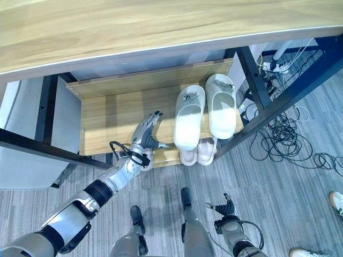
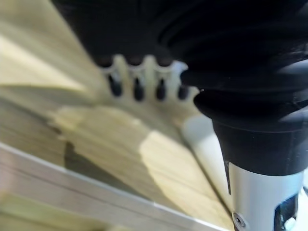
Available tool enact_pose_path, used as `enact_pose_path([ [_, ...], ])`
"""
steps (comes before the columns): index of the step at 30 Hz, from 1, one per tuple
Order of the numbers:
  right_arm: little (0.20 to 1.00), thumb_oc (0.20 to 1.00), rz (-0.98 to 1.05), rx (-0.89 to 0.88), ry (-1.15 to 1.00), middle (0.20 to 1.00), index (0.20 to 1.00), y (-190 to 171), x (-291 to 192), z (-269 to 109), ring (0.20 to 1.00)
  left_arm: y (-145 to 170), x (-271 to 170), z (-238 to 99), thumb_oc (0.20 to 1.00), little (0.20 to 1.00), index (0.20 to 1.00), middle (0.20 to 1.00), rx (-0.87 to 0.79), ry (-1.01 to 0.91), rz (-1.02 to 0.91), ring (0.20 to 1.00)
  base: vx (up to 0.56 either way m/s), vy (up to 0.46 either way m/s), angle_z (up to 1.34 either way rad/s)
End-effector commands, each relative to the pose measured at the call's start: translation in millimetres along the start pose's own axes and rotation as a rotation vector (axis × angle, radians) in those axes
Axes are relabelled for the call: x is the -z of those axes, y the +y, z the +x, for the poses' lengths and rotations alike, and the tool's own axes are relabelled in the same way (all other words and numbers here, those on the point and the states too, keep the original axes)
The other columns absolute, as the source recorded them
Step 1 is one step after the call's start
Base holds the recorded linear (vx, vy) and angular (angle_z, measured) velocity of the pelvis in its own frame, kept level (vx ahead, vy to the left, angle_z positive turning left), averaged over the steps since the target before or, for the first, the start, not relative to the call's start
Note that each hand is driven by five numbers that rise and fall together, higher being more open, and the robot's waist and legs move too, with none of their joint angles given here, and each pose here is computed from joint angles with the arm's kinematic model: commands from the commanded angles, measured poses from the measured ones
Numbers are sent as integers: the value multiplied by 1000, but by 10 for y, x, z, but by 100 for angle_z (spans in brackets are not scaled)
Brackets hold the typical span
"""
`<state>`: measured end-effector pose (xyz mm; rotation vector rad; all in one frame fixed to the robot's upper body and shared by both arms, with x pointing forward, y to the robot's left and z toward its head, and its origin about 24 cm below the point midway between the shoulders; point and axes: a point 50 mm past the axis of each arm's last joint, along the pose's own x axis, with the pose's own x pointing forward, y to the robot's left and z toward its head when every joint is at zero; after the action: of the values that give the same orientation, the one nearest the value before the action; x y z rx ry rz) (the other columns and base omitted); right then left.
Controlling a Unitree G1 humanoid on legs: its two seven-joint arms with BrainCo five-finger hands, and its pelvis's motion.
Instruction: Arrange the slippers neatly on the shoe rack.
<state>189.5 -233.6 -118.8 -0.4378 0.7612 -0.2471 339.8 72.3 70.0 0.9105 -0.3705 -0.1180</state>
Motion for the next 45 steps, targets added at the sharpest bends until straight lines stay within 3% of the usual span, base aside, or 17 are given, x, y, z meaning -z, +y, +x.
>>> enact_pose_path([
  [1, 1000, 1000, -2, 23, -67, 1000, 1000, -38, -205, 61, 1000, 117, -212, 192, 1000, 1000, 1000, 1000, -75, -86, 7, 1000, 0, 0, 0],
  [12, 1000, 1000, 13, 16, -75, 1000, 1000, 4, -240, 58, 1000, 19, -324, 183, 1000, 1000, 1000, 1000, -78, -58, -132, 1000, 0, -3, 0],
  [37, 1000, 1000, 27, 10, -87, 1000, 1000, 31, -264, 51, 1000, -4, -557, 232, 1000, 1000, 1000, 1000, -77, -124, -166, 1000, 1, -1, 0],
  [45, 1000, 1000, 28, 8, -87, 1000, 1000, 48, -270, 48, 1000, -178, -561, 187, 1000, 1000, 1000, 1000, -32, -75, -200, 1000, 0, 0, 0],
])
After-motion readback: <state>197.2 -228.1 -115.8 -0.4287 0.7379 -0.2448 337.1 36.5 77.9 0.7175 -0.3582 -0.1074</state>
